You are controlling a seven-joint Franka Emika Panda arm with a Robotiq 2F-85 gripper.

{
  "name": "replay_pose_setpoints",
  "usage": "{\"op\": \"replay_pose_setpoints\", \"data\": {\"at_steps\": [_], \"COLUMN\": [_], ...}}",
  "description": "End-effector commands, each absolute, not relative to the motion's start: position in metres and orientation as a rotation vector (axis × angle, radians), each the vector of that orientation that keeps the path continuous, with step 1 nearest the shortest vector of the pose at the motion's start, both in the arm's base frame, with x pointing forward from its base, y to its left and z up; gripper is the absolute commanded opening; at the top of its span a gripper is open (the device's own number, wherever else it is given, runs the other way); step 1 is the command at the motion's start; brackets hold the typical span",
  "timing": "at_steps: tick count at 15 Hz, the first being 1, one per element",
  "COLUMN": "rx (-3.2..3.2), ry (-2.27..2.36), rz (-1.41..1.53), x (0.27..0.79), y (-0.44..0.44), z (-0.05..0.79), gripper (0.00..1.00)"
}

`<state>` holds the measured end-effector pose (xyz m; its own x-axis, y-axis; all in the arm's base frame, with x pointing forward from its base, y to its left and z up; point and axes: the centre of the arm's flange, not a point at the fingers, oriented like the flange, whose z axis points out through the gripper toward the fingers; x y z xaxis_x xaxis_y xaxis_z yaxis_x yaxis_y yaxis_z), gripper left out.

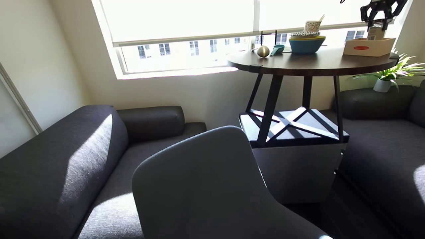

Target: Pick up the spice bottle and use it tp slide the square box forward on the table, put the spic bottle it in the square box

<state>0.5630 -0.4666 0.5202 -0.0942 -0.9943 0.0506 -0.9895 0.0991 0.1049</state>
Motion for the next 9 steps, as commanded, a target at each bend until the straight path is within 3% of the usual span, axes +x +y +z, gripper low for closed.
{"op": "replay_pose_setpoints", "data": {"at_steps": [1, 6, 8, 9], "rx": [2.031, 1.993, 1.993, 1.989], "ry": [-2.269, -2.32, -2.313, -2.312], "rz": [0.064, 0.171, 0.148, 0.144], "x": [0.5679, 0.5769, 0.5771, 0.5774], "y": [-0.468, -0.4736, -0.472, -0.4717], "z": [0.5357, 0.5353, 0.5338, 0.5324], "gripper": [0.24, 0.24, 0.74, 0.76]}}
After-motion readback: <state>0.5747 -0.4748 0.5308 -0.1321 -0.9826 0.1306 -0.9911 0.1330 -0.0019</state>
